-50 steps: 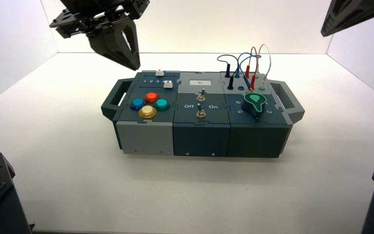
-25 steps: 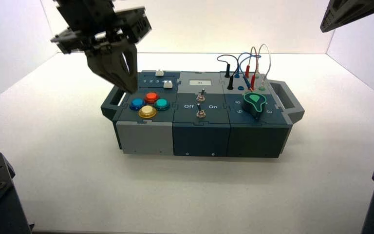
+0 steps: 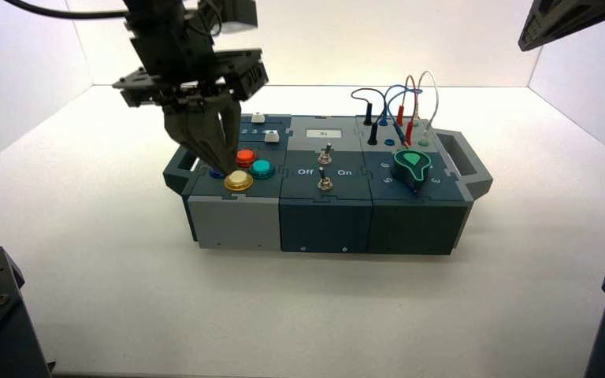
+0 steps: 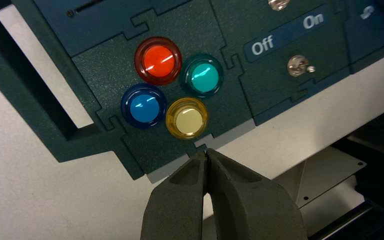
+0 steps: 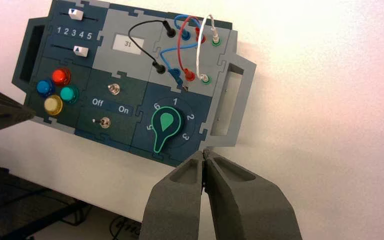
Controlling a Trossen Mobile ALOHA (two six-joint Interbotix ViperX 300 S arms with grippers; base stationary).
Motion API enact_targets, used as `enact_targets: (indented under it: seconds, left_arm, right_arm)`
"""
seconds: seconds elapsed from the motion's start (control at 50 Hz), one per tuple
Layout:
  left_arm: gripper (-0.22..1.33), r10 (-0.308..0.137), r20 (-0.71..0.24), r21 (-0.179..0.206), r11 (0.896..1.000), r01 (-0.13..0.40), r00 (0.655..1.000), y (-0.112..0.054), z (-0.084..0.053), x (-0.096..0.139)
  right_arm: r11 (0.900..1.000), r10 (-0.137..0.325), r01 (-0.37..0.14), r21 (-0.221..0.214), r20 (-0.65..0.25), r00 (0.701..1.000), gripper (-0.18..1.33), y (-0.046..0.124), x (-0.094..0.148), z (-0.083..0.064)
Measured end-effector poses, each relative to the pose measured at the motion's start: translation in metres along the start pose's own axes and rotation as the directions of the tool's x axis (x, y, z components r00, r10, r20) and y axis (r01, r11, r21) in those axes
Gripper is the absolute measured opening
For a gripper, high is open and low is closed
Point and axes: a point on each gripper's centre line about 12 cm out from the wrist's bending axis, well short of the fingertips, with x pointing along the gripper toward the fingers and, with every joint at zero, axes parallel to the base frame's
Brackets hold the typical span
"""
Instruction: Push the yellow button with the left gripper.
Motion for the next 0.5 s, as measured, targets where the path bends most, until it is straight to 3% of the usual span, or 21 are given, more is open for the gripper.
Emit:
enact_targets:
  seconds: [0.5]
  left_arm:
    - [-0.16,0.007,0.001,-0.003,1.000,-0.007,1.000,0.000,0.011,0.008]
  right_arm:
    - [1.0000,0.003,-0.003,-0.002,0.012,1.000,-0.15,0.000,-0.003,-0.001]
